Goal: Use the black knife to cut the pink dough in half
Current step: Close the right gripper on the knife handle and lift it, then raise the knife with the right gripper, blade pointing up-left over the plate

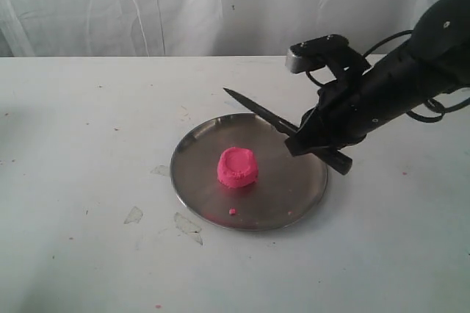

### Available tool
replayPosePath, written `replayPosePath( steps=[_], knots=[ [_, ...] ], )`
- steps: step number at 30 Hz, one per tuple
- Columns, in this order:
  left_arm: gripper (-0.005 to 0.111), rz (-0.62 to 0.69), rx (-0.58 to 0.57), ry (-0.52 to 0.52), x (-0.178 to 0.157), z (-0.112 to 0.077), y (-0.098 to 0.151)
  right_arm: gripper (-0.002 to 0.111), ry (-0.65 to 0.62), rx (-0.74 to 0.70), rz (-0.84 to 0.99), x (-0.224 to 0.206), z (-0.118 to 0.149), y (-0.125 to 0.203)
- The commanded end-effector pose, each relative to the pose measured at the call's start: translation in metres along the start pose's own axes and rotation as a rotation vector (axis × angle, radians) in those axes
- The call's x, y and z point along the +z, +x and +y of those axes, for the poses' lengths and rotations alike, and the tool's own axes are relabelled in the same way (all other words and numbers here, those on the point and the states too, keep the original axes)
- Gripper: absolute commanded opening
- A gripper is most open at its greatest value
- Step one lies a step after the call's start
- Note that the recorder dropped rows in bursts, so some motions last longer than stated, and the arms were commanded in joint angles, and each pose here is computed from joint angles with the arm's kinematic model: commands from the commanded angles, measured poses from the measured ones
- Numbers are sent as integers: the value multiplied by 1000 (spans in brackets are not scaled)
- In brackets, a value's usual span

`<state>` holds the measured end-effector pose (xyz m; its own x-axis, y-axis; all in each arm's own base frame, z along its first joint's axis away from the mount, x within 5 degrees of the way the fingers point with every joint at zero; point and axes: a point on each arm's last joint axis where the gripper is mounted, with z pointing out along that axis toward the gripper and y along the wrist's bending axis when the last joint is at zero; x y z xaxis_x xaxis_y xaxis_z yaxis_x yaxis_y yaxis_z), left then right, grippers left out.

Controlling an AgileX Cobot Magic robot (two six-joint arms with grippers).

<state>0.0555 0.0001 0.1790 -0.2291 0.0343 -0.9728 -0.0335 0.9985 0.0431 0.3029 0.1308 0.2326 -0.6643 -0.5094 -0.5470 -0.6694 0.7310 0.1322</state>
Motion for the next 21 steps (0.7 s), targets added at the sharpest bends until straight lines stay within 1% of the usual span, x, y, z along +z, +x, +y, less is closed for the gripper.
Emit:
replayPosePath(
  steps=[1,7,10,14,18,21],
  knots=[
    [0,-3,-6,-2,0,0,1,6,47,-28,-14,2,17,-5],
    [0,-3,-6,-2,0,0,1,6,87,-58,-10,19,38,7],
    [0,-3,-6,-2,0,0,1,6,107,-70,-52,26,48,15],
    [0,-3,-6,-2,0,0,1,6,136,-45,-113,26,55,29],
    [0,-3,-6,0,0,0,1,5,159,-29,-170,14,58,42],
    [0,-3,-6,0,0,0,1,5,173,-35,-235,-5,62,47]
  ],
)
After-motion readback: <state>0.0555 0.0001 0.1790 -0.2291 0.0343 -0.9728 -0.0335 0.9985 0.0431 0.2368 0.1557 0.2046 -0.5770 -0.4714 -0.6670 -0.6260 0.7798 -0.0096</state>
